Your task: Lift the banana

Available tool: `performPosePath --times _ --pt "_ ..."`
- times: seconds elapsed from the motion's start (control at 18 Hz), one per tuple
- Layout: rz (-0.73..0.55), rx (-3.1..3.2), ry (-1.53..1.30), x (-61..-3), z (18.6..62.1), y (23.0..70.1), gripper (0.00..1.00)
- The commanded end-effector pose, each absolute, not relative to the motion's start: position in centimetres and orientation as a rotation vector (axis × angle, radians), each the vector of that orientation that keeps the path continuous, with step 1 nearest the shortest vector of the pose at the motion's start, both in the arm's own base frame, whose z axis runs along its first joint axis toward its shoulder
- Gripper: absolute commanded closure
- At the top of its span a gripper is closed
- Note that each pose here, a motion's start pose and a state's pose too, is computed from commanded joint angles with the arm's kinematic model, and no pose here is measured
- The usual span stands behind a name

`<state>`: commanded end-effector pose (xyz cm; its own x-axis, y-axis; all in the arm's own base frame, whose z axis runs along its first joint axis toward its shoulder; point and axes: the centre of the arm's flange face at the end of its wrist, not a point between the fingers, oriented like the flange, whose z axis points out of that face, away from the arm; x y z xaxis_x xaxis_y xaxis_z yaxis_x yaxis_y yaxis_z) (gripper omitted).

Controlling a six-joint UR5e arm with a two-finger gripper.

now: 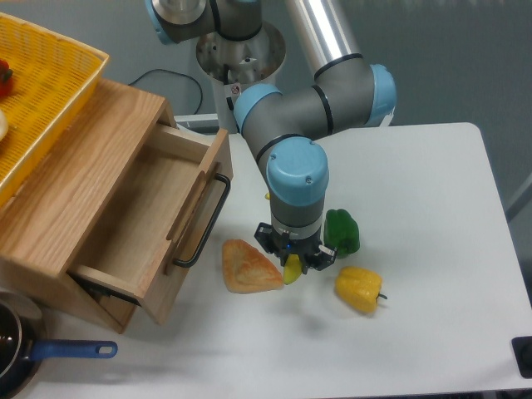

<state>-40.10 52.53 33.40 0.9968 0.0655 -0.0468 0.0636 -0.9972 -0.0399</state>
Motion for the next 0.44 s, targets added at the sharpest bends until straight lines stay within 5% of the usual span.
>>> performPosePath --times 0.44 --pt "0.078 -3.099 -0.091 -40.05 33.96 52.22 0.89"
